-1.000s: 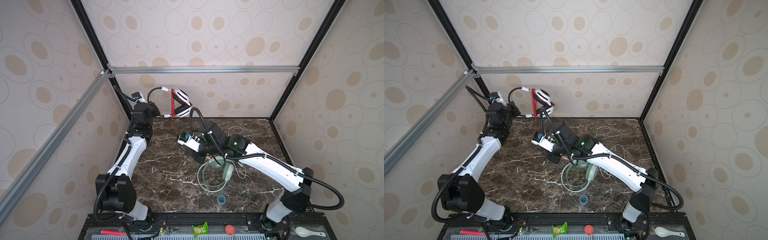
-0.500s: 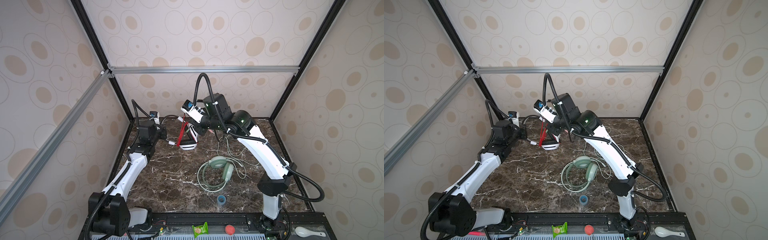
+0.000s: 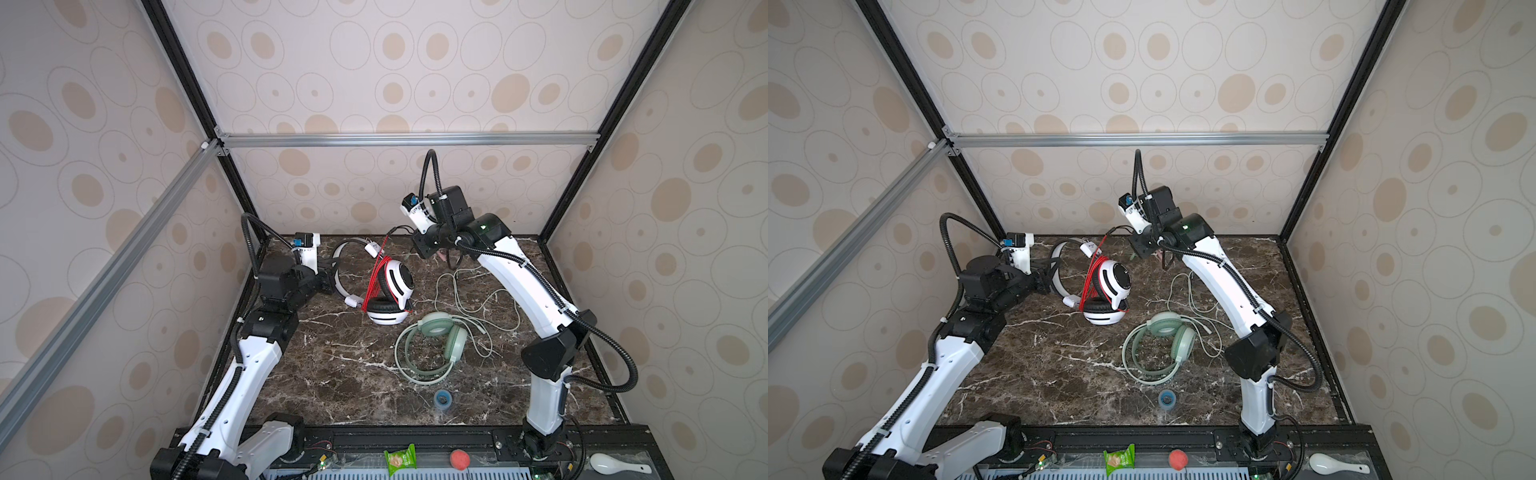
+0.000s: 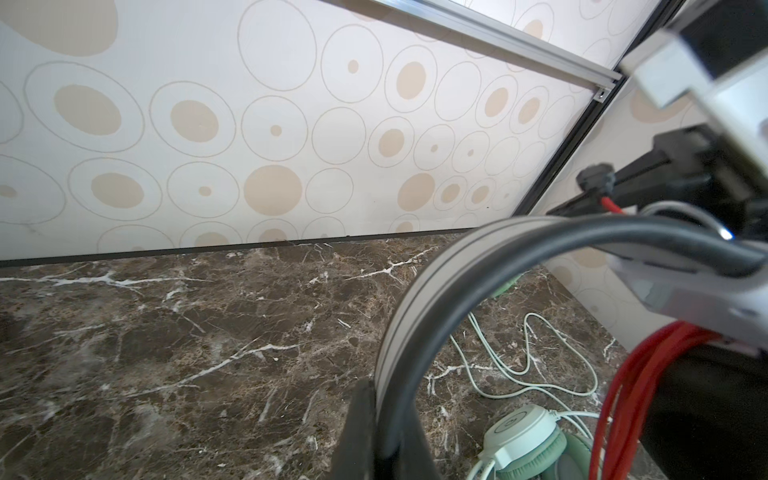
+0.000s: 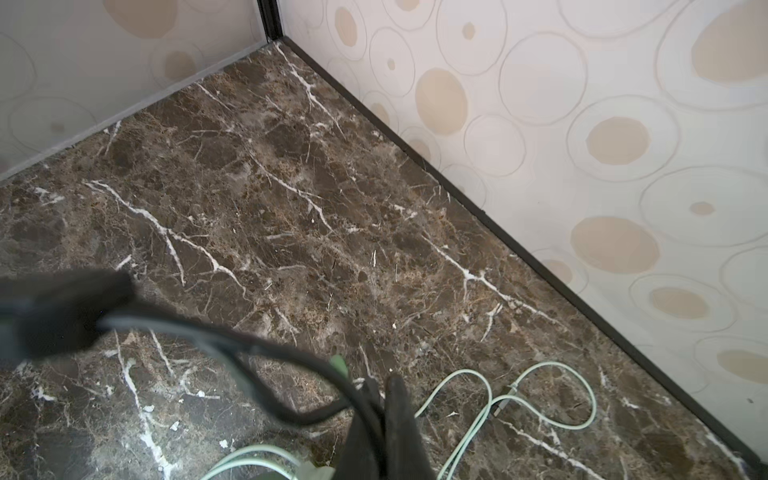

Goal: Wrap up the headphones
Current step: 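Lift the white headset with left gripper while right gripper moves beside it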

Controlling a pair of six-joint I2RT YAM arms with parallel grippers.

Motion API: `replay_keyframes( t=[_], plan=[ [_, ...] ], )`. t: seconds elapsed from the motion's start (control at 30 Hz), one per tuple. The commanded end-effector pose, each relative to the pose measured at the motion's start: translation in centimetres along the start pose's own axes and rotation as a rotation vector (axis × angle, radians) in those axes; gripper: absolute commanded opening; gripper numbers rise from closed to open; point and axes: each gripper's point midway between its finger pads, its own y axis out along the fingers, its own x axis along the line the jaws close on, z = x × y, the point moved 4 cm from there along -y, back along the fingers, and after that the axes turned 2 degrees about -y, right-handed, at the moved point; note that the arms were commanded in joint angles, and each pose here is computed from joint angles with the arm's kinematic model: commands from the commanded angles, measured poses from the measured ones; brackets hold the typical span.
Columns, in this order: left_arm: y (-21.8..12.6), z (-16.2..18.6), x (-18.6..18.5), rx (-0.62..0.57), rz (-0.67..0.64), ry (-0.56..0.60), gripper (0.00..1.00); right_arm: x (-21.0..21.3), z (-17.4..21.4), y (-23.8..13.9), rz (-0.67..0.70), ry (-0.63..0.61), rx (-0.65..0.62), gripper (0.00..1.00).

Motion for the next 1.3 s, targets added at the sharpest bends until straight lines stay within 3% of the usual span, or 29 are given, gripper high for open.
replay_keyframes(
  t=[0.0, 0.23, 0.37, 0.43, 0.67, 1.0, 1.27],
  plan=[
    [-1.6, -5.1, -2.6, -0.146, 0.098, -0.024, 0.0, -1.2, -0.5, -1.0, 0.014, 0.065, -0.087, 0.0],
    [-2.8, -9.3, -4.9, -0.255, 0.222, -0.091, 0.0, -0.2, 1.6, 0.9, -0.112, 0.183, -0.172, 0.0],
    [-3.6, -11.3, -5.8, -0.317, 0.27, -0.143, 0.0, 1.2, 0.5, -0.4, -0.212, 0.188, -0.35, 0.01],
    [-4.0, -12.5, -6.3, -0.343, 0.296, -0.166, 0.0, 2.0, -0.3, -1.5, -0.27, 0.186, -0.458, 0.06],
    [-5.1, -16.8, -7.9, -0.424, 0.368, -0.233, 0.0, 3.9, -2.0, -2.8, -0.478, 0.254, -0.633, 0.1],
    [-6.0, -21.3, -7.9, -0.56, 0.363, -0.406, 0.0, 3.4, -4.6, -4.2, -0.543, 0.354, -0.827, 0.15],
    [-6.3, -22.7, -7.4, -0.62, 0.318, -0.46, 0.0, 4.9, -6.0, -3.4, -0.549, 0.306, -0.815, 0.11]
  ],
)
